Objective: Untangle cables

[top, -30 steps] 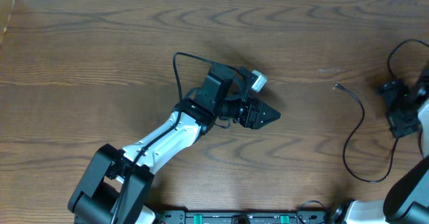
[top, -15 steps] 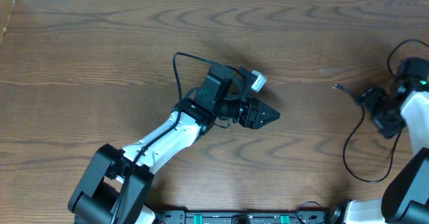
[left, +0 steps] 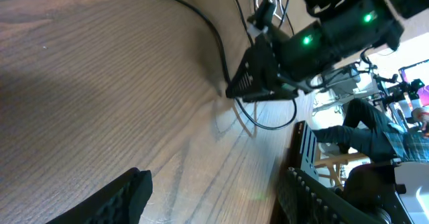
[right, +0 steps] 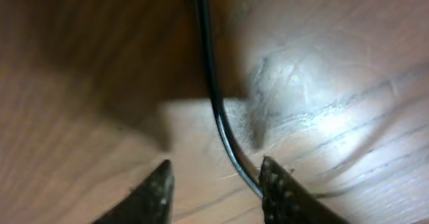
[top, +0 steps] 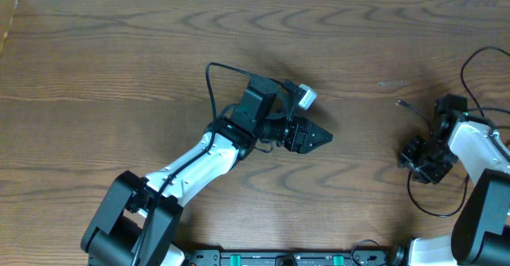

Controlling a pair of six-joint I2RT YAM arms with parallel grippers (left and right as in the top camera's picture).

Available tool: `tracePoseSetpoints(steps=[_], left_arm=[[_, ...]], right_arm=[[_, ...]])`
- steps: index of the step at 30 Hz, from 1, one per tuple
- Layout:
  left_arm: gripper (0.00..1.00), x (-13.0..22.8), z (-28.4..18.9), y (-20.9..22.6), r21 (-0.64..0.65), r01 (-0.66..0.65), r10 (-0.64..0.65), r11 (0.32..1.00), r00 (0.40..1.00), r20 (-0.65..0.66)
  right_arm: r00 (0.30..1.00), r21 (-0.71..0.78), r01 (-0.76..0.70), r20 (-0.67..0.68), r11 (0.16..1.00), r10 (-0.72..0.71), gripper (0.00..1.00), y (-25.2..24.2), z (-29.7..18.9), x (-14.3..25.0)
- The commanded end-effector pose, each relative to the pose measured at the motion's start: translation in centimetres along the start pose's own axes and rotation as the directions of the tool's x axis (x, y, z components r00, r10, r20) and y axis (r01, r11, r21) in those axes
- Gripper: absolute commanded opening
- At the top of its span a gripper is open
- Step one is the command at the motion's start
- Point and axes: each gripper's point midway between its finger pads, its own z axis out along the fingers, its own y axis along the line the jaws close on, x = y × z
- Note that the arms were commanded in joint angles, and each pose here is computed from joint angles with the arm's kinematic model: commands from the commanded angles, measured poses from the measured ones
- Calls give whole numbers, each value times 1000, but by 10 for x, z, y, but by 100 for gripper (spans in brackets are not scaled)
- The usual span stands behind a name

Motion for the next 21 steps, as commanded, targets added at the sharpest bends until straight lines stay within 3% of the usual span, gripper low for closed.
tracePoseSetpoints(steps=[1, 4, 6, 7, 8, 16, 21], left_arm=[[66, -12, -1, -6, 19, -16, 16, 1000, 1000, 14], [65, -12, -1, -6, 19, -16, 16, 1000, 1000, 14], [66, -12, -1, -6, 19, -16, 16, 1000, 1000, 14], [66, -12, -1, -6, 18, -16, 16, 1000, 1000, 14], [65, -12, -1, -6, 18, -16, 16, 1000, 1000, 14], [65, -12, -1, -6, 18, -15, 14, 1000, 1000, 13], [65, -9, -1, -5, 15, -4, 4, 1000, 1000, 4]], right_arm=[[999, 33, 8, -44, 999, -7, 35, -11, 16, 17], [998, 49, 7, -68, 999, -4, 40, -20, 29, 30], [998, 49, 8, -69, 999, -4, 36, -25, 39, 36], [998, 47, 7, -65, 999, -4, 11, -26, 44, 38], [998, 44, 7, -62, 999, -5, 1, -27, 46, 38], [994, -109, 98, 67, 989, -91, 1, 8, 43, 6], [946, -205, 193, 299, 959, -127, 1, 52, -47, -77]])
